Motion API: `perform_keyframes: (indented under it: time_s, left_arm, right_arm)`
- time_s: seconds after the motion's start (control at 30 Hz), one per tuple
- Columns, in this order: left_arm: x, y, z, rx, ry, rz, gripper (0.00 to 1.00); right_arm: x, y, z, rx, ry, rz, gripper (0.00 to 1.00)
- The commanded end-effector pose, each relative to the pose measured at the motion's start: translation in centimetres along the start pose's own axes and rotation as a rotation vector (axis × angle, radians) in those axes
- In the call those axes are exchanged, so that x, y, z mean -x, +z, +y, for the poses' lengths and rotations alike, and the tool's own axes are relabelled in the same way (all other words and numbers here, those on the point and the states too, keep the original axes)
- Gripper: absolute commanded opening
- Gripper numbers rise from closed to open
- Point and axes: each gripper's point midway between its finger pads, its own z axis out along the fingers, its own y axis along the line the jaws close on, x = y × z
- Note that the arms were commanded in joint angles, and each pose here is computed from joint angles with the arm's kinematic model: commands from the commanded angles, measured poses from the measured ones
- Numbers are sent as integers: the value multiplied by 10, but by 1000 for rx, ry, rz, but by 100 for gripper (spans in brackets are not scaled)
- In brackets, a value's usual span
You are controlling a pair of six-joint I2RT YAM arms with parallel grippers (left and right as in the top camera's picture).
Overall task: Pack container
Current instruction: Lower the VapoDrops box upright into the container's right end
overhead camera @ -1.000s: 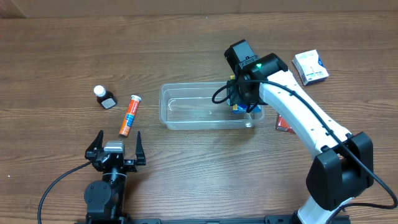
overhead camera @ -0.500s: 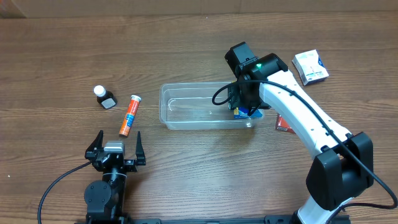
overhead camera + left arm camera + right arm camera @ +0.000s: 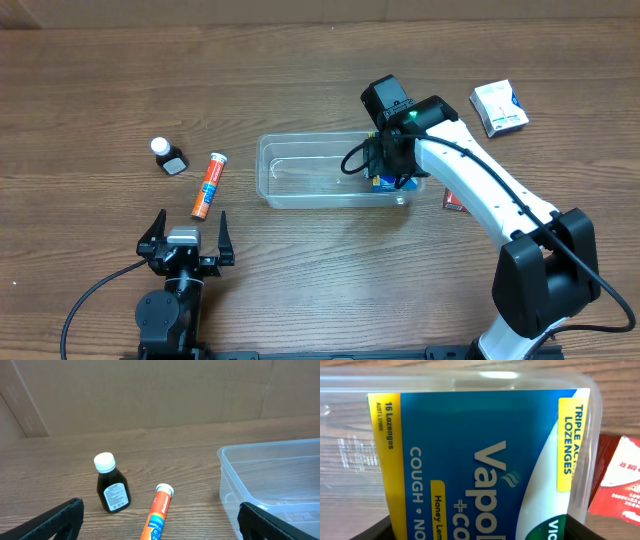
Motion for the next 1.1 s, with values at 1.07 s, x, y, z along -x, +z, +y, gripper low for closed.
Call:
perform_keyframes:
  time_s: [1.07]
  left_arm:
    - [0,0,0,-4,16,-8,100]
  right_arm:
    - [12,-3,1,20,-3,-52,72]
